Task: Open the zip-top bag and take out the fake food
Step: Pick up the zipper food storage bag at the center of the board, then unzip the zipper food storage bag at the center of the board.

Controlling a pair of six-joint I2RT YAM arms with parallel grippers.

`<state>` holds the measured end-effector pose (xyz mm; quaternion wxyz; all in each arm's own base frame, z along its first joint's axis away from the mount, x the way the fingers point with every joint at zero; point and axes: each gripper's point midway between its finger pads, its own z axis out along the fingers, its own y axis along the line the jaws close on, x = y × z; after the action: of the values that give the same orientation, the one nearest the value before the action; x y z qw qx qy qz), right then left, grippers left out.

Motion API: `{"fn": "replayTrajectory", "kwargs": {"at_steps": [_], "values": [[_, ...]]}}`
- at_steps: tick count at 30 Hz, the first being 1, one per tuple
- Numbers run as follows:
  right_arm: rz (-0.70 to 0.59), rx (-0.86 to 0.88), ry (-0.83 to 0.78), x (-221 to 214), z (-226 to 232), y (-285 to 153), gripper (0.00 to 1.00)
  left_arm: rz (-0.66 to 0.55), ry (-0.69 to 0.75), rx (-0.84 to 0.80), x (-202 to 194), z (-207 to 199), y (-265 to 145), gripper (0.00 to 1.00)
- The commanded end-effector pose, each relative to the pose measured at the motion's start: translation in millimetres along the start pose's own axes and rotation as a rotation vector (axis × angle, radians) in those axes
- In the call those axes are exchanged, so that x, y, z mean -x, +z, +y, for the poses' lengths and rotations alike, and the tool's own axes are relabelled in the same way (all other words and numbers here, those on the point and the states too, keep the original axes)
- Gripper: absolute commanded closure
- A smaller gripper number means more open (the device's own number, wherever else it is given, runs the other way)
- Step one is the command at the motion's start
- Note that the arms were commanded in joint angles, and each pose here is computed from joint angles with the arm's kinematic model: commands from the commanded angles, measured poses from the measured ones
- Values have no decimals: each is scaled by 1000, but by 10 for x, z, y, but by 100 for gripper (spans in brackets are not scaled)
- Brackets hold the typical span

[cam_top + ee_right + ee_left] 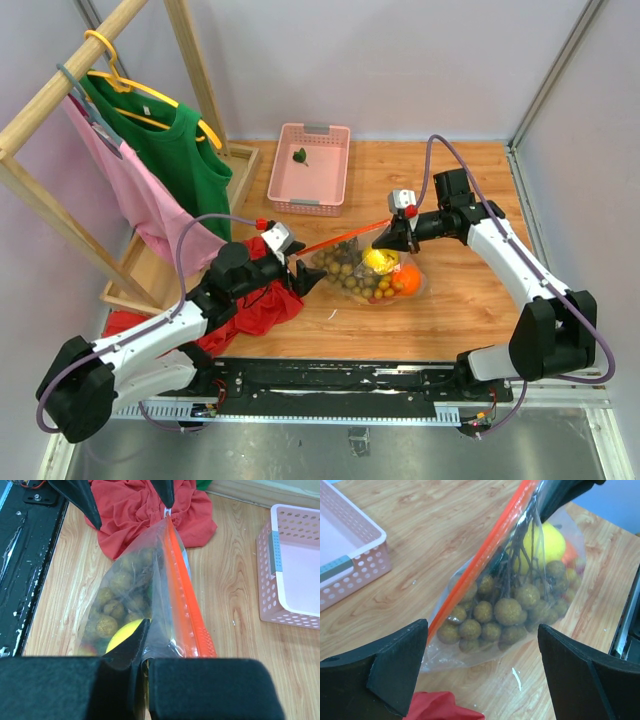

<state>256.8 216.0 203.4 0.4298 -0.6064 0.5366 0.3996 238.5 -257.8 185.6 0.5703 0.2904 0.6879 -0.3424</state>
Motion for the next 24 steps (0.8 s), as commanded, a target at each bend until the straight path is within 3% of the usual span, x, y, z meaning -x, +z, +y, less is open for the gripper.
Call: {"fn": "replayTrajectory", "kwargs": {"at_steps": [1,24], "values": [[7,7,-37,43,-5,-54,99,-36,50,-46,29,-45,22,6],[52,-13,-146,-46,-21,-117,95,-93,103,-70,-56,-38,72,10]]}}
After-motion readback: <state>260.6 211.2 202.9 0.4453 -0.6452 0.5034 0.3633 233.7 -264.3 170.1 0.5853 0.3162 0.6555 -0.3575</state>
